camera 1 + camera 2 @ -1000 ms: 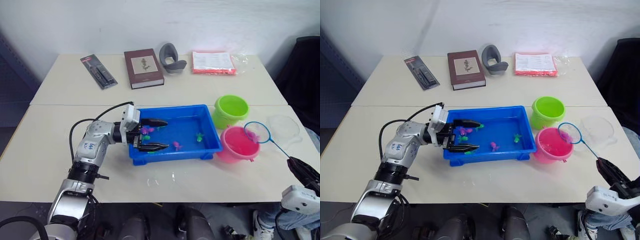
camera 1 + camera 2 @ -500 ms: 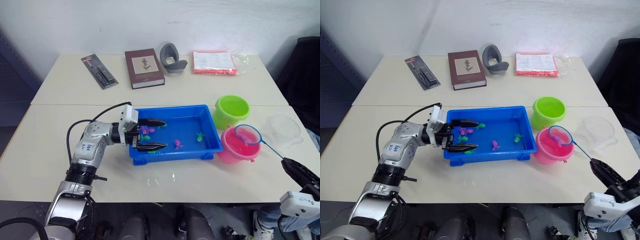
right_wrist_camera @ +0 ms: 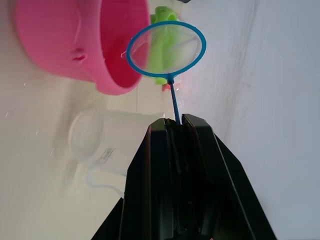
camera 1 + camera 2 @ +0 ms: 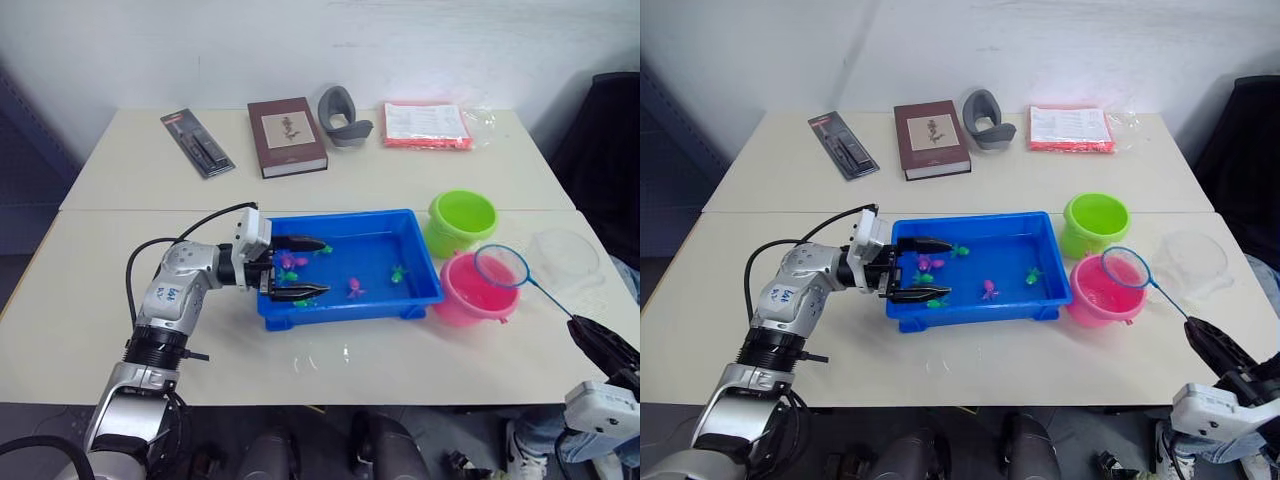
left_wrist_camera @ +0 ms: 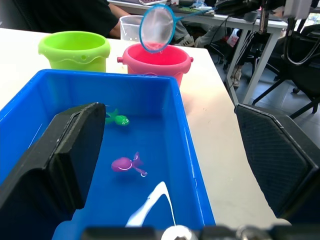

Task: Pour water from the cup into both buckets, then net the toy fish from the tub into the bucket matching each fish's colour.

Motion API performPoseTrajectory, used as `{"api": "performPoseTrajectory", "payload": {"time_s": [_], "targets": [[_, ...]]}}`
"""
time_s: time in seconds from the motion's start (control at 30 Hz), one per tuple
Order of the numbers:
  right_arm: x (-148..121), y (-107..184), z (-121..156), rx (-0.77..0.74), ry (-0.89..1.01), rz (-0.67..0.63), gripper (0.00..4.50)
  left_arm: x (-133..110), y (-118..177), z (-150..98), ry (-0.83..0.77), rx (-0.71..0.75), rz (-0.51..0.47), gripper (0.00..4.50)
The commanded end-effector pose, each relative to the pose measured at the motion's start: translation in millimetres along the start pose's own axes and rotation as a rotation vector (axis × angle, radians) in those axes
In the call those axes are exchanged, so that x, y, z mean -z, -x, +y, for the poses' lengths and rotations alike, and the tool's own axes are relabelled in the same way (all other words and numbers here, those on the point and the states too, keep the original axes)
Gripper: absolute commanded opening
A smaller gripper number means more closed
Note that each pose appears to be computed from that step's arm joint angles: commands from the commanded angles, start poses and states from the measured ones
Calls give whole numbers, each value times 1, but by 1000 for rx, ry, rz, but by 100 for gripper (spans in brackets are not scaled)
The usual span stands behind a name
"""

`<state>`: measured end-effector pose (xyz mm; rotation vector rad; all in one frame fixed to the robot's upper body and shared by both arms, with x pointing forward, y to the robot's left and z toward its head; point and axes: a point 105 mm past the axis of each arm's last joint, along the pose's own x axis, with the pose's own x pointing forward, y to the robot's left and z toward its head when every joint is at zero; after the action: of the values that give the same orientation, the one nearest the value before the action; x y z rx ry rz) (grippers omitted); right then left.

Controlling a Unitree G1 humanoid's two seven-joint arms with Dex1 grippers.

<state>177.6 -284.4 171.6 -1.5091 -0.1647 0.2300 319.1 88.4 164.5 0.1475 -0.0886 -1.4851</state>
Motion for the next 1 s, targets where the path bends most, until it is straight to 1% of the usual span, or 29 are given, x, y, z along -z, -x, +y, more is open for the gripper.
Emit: {"api": "performPoseTrajectory", "payload": {"time_s": [0.03, 0.1, 0.13, 0.17, 0.2, 0.23, 0.3, 0.33, 0.43, 0.53, 0.57, 0.67, 0.8, 1.0], "targets": [[-19, -18, -26, 0, -246, -96, 0, -7, 15, 1, -43, -32, 8, 444], [-32, -37, -41, -29, -365, -168, 0, -5, 27, 4, -42, -61, 32, 444], [-37, -46, -44, -73, -428, -194, 0, -4, 33, 5, -40, -76, 41, 444], [-44, -56, -50, -100, -432, -229, 0, -3, 38, 6, -40, -90, 49, 444], [-52, -66, -46, -191, -505, -248, 0, -2, 44, 7, -42, -104, 61, 444], [-57, -73, -41, -288, -538, -252, 0, -1, 49, 8, -43, -116, 71, 444], [-61, -80, -32, -418, -569, -239, 0, -1, 55, 8, -48, -131, 82, 444], [-66, -84, -28, -476, -563, -254, 0, -2, 58, 9, -49, -140, 88, 444], [-73, -100, -26, -524, -584, -274, 0, -3, 69, 6, -57, -162, 104, 444], [-78, -117, -12, -611, -531, -257, 0, -2, 81, -2, -64, -187, 123, 444], [-77, -122, -8, -627, -470, -245, 0, -2, 85, -3, -65, -200, 129, 444], [-71, -140, -11, -594, -395, -215, 0, 0, 91, -8, -61, -231, 137, 444], [-70, -150, -10, -608, -352, -208, 0, 2, 95, -14, -53, -244, 150, 444], [-79, -157, 2, -683, -339, -243, 0, 4, 106, -20, -45, -280, 175, 444]]}}
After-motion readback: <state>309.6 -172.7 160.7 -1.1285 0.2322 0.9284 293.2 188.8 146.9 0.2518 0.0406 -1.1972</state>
